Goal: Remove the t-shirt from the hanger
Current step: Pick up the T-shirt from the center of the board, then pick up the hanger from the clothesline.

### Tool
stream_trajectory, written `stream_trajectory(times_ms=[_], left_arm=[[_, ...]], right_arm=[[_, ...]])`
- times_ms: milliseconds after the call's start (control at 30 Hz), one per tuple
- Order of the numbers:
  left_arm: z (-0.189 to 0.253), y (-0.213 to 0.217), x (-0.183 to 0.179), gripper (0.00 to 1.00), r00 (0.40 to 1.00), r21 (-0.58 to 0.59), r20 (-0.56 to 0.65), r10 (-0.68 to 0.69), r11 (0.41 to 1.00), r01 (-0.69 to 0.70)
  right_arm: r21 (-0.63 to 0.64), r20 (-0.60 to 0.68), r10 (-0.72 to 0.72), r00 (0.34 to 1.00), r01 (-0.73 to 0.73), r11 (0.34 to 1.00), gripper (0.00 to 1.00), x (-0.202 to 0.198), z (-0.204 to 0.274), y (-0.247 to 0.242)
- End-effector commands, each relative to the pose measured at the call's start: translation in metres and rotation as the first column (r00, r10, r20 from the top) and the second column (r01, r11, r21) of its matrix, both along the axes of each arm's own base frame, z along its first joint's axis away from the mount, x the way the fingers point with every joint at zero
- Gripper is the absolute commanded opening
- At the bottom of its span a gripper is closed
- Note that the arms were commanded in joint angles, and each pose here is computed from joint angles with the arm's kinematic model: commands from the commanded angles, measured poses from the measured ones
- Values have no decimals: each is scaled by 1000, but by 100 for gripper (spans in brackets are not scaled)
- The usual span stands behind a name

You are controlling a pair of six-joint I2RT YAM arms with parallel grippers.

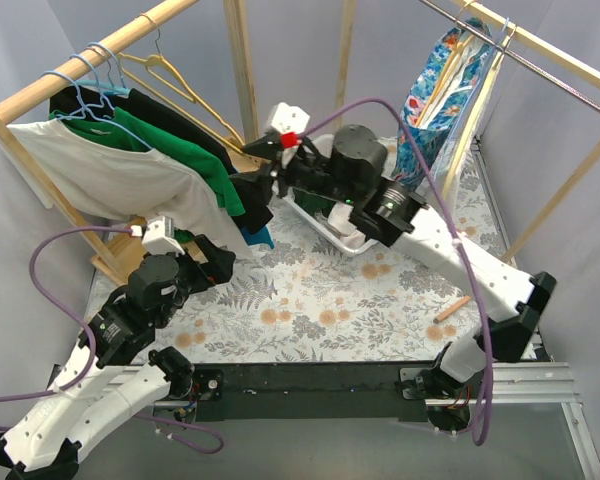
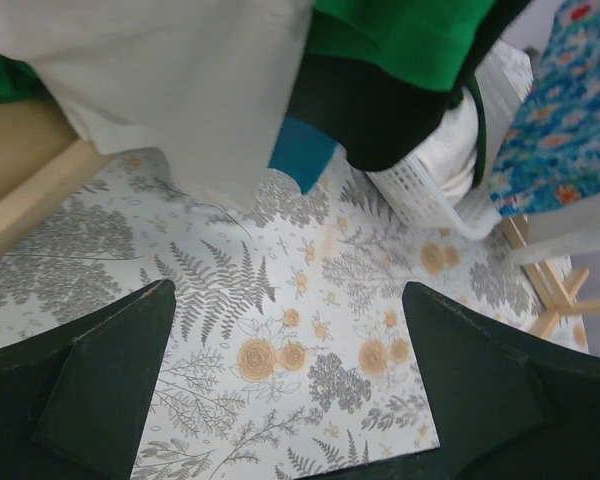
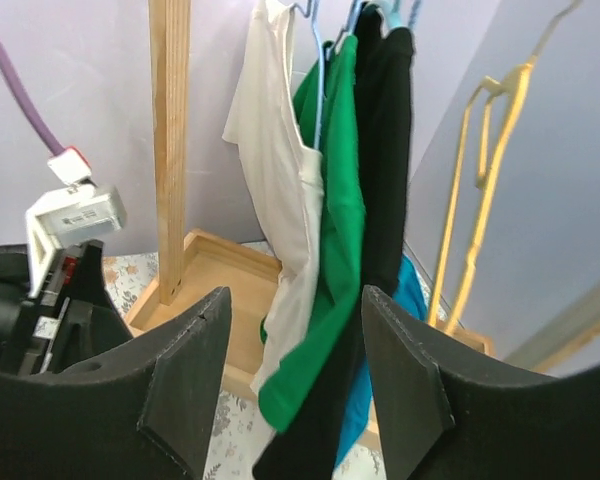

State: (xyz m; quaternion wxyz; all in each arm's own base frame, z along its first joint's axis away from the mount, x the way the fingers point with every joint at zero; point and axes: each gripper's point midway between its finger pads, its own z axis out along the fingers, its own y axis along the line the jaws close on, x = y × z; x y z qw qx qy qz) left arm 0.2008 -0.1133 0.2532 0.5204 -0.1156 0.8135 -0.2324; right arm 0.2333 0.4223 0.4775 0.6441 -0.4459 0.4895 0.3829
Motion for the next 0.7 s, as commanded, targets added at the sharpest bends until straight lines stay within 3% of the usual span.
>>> stream_trajectory(times_ms=[0, 133, 300, 667], left_arm=[[9, 42, -1, 98, 977, 41, -12, 211, 977, -210], [6, 57, -2, 98, 953, 51, -25, 301, 953, -299], [3, 56, 0, 98, 953, 62, -31, 301, 952, -299], [-32, 0, 22, 98, 991, 157, -112, 72, 986, -54]], right_arm=[[-75, 27, 45, 999, -43, 996, 59, -2, -8, 34], [-95, 18, 90, 996, -87, 992, 54, -3, -23, 67], [-99, 32, 97, 995, -93, 991, 54, 3, -26, 99], [-60, 89, -53, 995, 59, 996, 67, 46, -34, 124]])
